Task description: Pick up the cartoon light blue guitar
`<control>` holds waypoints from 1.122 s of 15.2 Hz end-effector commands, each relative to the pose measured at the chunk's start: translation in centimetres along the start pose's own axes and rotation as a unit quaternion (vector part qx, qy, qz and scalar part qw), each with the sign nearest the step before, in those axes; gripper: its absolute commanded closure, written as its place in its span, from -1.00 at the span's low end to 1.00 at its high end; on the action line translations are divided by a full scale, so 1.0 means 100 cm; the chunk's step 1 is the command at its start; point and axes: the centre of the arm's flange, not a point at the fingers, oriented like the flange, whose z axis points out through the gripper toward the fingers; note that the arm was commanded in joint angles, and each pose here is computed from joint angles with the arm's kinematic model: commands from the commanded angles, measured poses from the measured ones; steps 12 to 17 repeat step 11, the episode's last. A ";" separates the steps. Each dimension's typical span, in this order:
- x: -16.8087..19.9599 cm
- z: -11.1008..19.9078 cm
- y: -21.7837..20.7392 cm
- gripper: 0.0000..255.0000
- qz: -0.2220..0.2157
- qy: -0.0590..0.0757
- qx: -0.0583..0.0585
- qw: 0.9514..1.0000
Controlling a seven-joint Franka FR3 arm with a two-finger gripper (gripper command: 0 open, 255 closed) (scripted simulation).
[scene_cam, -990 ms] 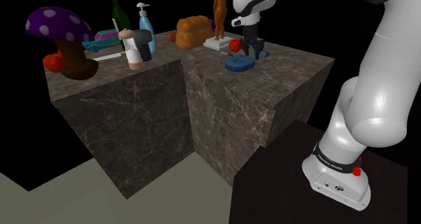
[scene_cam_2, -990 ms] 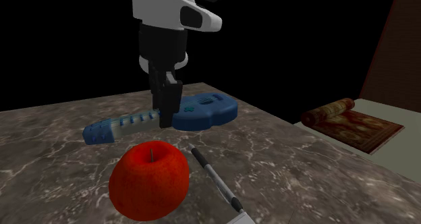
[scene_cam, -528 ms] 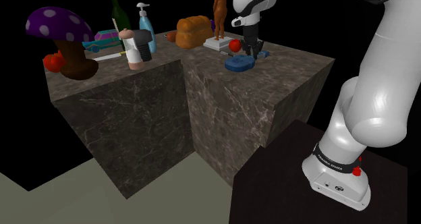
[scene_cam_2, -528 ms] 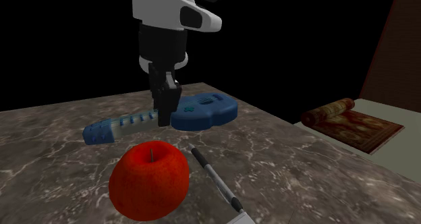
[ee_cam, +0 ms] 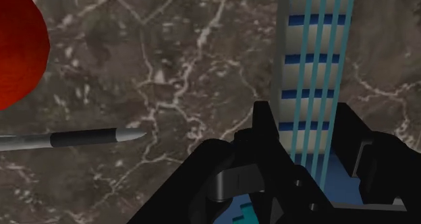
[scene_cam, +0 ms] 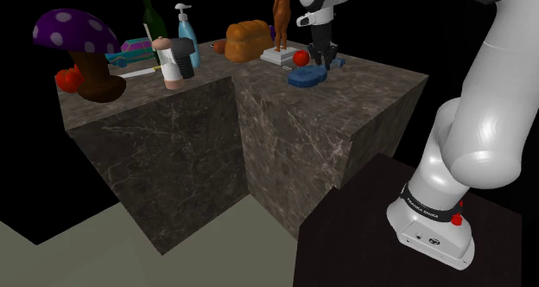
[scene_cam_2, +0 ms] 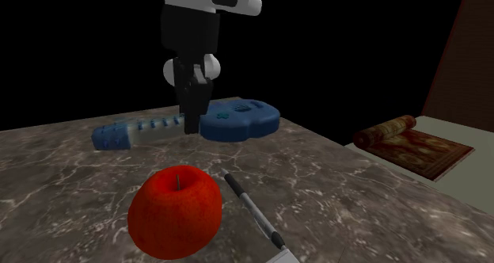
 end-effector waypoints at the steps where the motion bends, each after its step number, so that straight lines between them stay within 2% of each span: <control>1: -0.002 -0.010 -0.002 1.00 0.000 0.000 0.000 1.000; 9: -0.006 -0.052 -0.008 1.00 0.000 0.000 0.000 1.000; 17: -0.006 -0.052 -0.008 1.00 0.000 0.000 0.000 1.000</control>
